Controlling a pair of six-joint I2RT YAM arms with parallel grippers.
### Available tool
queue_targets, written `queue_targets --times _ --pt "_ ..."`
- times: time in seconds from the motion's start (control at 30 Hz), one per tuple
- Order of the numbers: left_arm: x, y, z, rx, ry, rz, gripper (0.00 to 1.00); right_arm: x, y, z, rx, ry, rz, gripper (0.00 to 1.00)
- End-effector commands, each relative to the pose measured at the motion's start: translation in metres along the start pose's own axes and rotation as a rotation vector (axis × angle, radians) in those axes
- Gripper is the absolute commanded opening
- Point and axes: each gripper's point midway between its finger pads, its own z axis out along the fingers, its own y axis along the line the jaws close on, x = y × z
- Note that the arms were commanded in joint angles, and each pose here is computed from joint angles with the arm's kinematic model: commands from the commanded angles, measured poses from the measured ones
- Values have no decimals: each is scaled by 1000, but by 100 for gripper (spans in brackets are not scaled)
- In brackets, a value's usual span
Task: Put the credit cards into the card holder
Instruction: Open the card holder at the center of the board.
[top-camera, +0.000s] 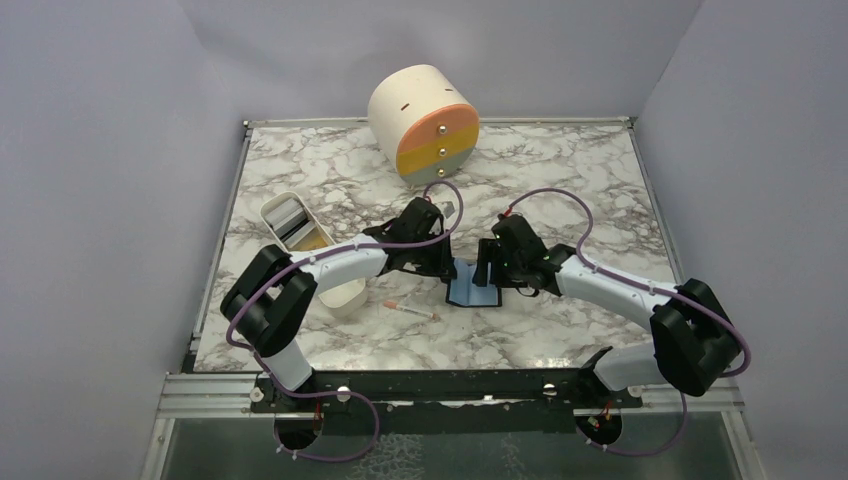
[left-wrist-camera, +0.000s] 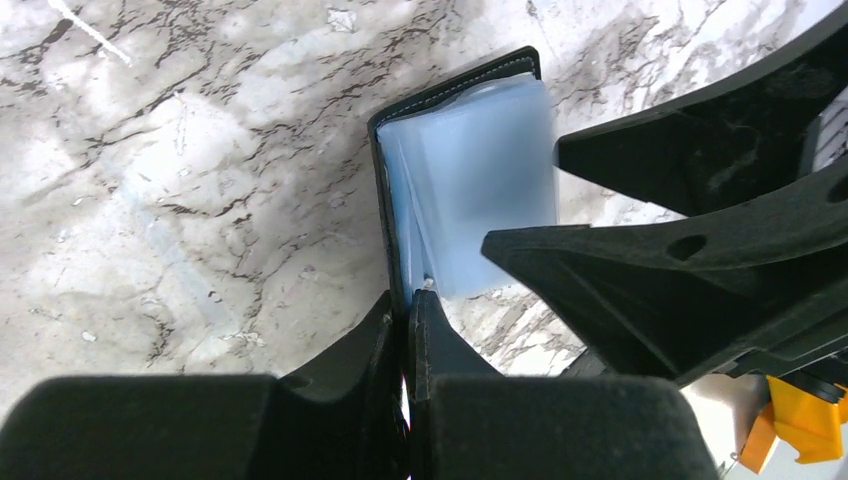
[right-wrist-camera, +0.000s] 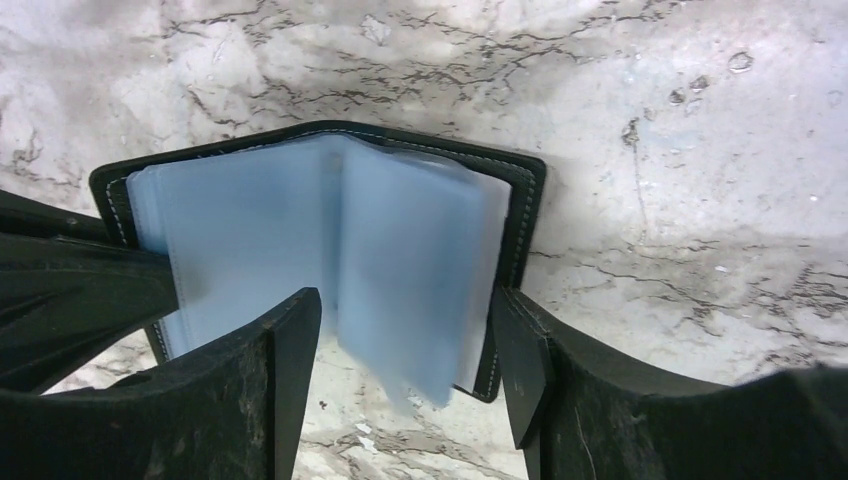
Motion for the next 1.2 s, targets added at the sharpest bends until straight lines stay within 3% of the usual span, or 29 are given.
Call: queue_targets --times 0.0,0.13,0.27,0.53,0.8,1.03,1.17 --pt "-3 13 0 -39 -24 22 0 -5 -14 -5 80 -38 1 66" --pt "2 19 2 -48 -17 18 0 -7 -25 -8 141 -42 -6 74" --pt "5 21 2 -43 -16 19 0 -6 -26 -11 142 -37 -14 74" --pt "4 19 4 -24 -22 15 0 -15 -10 -20 64 -61 -21 52" --pt "8 27 10 -29 -21 4 0 -7 -17 1 105 -29 -14 38" --pt "4 21 16 29 -52 -39 0 -2 -29 8 165 -18 -23 35" --pt "1 16 18 52 -55 -54 0 -13 -26 -10 166 -41 -18 35"
